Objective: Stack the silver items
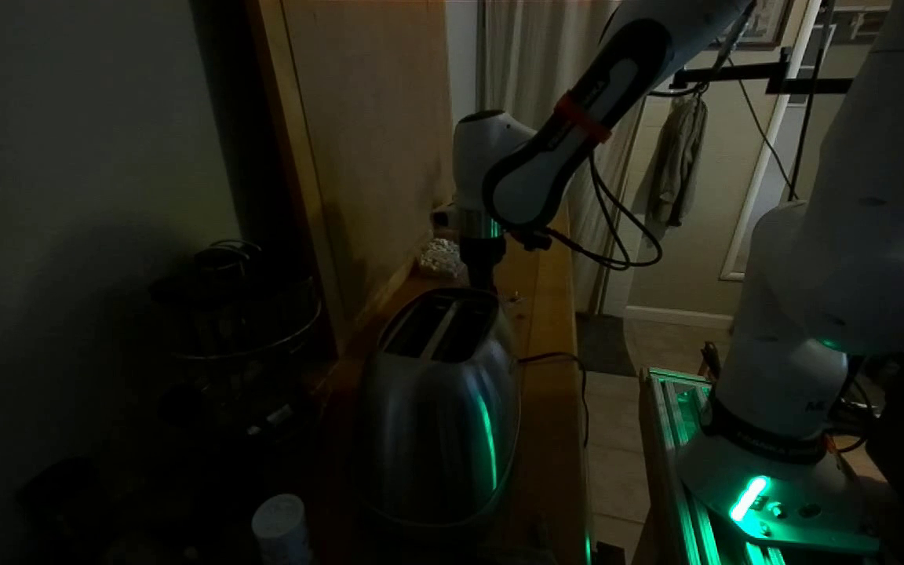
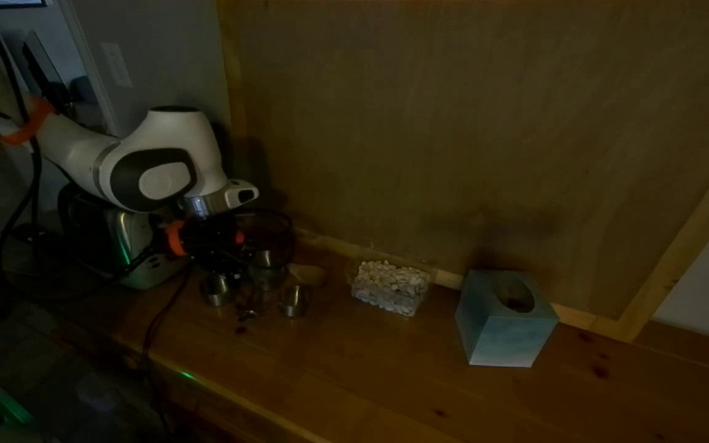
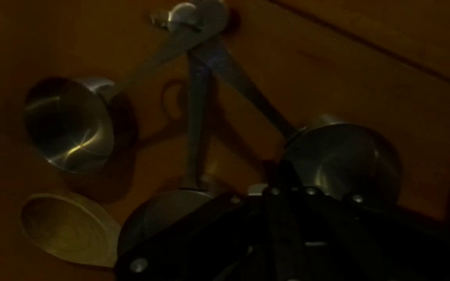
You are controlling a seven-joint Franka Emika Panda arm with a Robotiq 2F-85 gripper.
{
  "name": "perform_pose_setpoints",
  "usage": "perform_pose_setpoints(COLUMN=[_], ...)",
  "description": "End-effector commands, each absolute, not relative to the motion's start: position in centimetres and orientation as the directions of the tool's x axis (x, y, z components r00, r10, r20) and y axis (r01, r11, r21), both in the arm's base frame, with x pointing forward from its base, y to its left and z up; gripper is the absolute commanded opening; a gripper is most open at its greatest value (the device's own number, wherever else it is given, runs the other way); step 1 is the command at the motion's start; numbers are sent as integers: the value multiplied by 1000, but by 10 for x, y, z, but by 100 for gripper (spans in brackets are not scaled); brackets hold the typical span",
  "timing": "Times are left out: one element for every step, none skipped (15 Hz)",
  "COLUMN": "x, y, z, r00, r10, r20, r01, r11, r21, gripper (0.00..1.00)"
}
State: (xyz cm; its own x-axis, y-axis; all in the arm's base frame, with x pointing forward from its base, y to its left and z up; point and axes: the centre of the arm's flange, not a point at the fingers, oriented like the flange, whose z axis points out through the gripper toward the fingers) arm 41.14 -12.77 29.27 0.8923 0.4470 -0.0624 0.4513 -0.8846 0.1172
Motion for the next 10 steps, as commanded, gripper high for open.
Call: perform_pose_setpoints(x=[420,420,420,419,419,419,420,421,421,422], y=[-138,-139,-140,-141,-143,-144,-146,-149,-151,-153], z=[292,295,297,300,302,305,306,306,306,307], r00=[889,890,890,889,888,887,886,886,883,881], r10=[454,452,453,455,456,457,459,459,464,469], r20=[-57,-57,-57,-59,-60,-61,-63,-66,-68,-71], r01=[457,456,456,459,460,461,463,463,469,474], r11=[-881,-881,-880,-879,-878,-877,-876,-878,-876,-875], r21=[123,128,130,133,136,132,130,122,113,100], gripper=[1,1,0,1,1,1,1,1,1,1])
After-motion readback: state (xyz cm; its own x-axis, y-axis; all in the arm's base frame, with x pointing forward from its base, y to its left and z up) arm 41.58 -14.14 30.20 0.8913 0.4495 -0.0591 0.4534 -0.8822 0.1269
